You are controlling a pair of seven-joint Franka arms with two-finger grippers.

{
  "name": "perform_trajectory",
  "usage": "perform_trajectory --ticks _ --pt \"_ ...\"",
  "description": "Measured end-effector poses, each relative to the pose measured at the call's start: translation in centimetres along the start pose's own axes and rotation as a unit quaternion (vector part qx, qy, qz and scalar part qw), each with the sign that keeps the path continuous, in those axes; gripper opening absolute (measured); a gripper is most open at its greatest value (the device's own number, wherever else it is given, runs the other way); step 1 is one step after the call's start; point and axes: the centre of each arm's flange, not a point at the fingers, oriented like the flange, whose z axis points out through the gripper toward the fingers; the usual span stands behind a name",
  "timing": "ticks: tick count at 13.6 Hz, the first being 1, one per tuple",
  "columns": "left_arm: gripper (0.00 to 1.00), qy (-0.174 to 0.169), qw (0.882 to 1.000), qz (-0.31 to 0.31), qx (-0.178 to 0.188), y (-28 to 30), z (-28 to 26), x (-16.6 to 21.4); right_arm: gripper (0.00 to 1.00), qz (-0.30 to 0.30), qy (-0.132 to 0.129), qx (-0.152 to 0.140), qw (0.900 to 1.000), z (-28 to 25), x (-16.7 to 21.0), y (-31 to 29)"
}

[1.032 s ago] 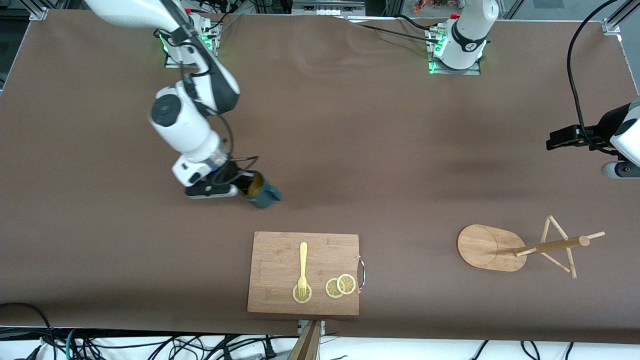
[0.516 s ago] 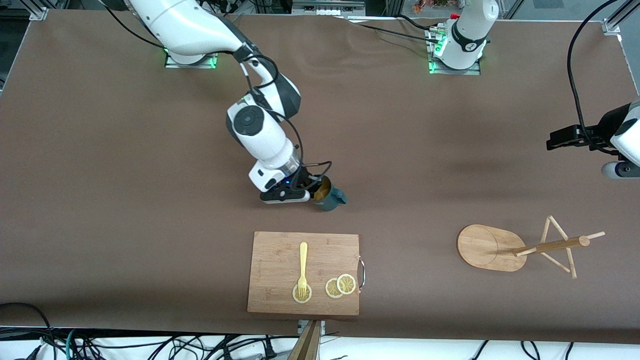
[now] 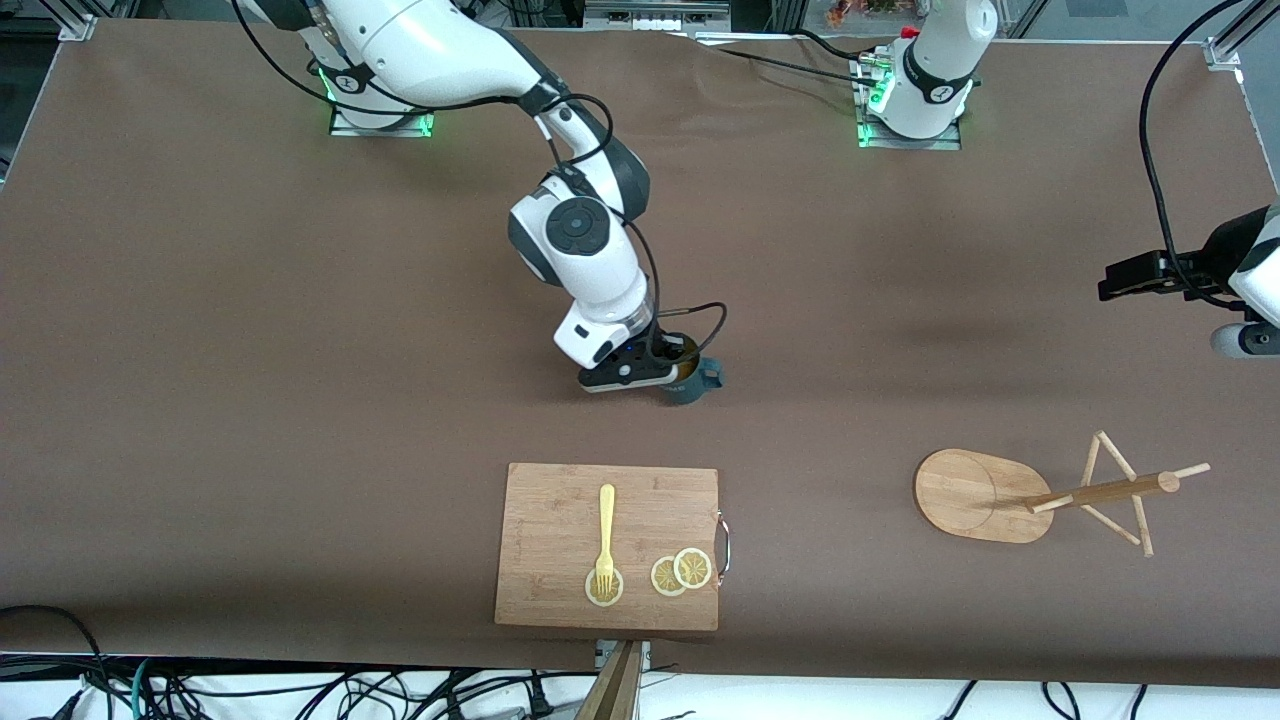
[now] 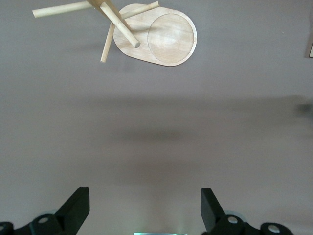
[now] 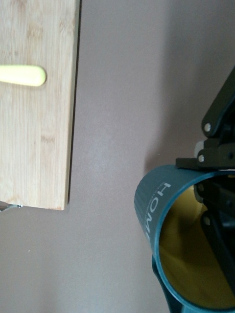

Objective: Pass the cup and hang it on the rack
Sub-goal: 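Carry the mug with the right gripper toward the table's middle, then set the mug down with the right gripper while the left gripper approaches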

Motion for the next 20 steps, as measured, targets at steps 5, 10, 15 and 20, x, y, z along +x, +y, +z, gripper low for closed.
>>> perform_trajectory --ticks 5,10,15,20 --pt "1.0 -0.003 1.0 -0.002 0.0 -0.3 0.3 0.2 0.04 -0.01 0.001 -0.008 1.0 2.8 -0.4 -0.5" --pt "1.0 -0.006 1.0 0.006 -0.006 0.7 1.0 1.0 0.1 -0.009 0.005 -0.006 1.0 2.5 -0.1 -0.6" --pt "1.0 0.001 0.999 0.037 -0.037 4.7 0.3 0.9 0.63 -0.008 0.011 -0.002 1.0 1.7 0.4 -0.9" --pt "1.0 -0.037 0.987 0.11 -0.113 8.6 3.8 1.7 1.0 0.014 -0.006 -0.034 0.999 -3.1 4.1 0.8"
